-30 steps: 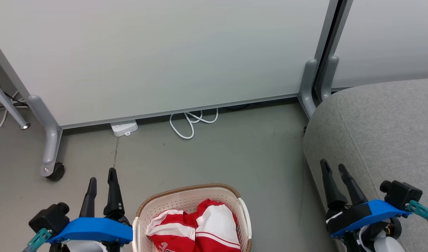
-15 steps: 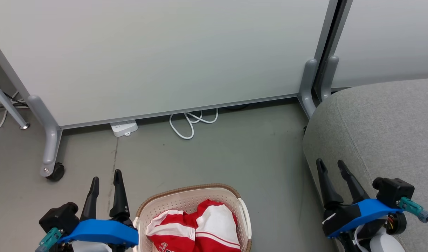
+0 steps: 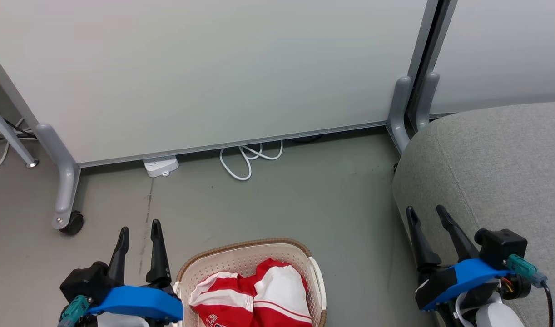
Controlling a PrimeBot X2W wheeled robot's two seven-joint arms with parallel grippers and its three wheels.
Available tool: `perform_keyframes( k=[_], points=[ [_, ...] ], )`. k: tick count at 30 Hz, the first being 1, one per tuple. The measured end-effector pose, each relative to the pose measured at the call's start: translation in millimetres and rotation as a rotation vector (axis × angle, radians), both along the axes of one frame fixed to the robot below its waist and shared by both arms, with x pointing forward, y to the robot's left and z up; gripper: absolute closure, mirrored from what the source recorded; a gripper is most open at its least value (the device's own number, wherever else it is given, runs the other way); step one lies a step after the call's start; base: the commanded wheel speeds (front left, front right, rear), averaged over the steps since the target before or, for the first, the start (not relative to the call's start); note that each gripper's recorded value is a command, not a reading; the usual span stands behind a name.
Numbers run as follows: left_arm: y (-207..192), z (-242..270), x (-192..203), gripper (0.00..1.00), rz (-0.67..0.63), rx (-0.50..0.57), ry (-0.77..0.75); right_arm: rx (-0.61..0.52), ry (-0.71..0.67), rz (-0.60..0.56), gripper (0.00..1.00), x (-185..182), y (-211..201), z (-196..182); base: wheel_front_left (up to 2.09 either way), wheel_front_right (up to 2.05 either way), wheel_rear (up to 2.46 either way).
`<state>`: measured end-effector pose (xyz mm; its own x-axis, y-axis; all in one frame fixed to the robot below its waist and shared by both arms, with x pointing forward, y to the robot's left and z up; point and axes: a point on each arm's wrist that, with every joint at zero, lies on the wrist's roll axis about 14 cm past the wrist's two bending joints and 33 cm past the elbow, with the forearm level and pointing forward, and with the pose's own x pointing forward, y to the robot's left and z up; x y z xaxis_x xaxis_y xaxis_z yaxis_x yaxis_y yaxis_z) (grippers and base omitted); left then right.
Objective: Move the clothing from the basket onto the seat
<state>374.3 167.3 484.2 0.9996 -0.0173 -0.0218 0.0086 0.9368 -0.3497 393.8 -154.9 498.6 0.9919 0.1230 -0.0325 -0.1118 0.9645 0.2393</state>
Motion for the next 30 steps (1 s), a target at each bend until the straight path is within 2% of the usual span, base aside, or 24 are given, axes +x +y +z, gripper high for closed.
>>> perform_keyframes(
  k=[30],
  points=[
    [-11.6,7.1,-2.5,0.0,-0.043,0.165,-0.057,-0.215,-0.056,0.026,0.0,-3.7,1.7,9.1,0.0,0.0,0.0]
  ],
)
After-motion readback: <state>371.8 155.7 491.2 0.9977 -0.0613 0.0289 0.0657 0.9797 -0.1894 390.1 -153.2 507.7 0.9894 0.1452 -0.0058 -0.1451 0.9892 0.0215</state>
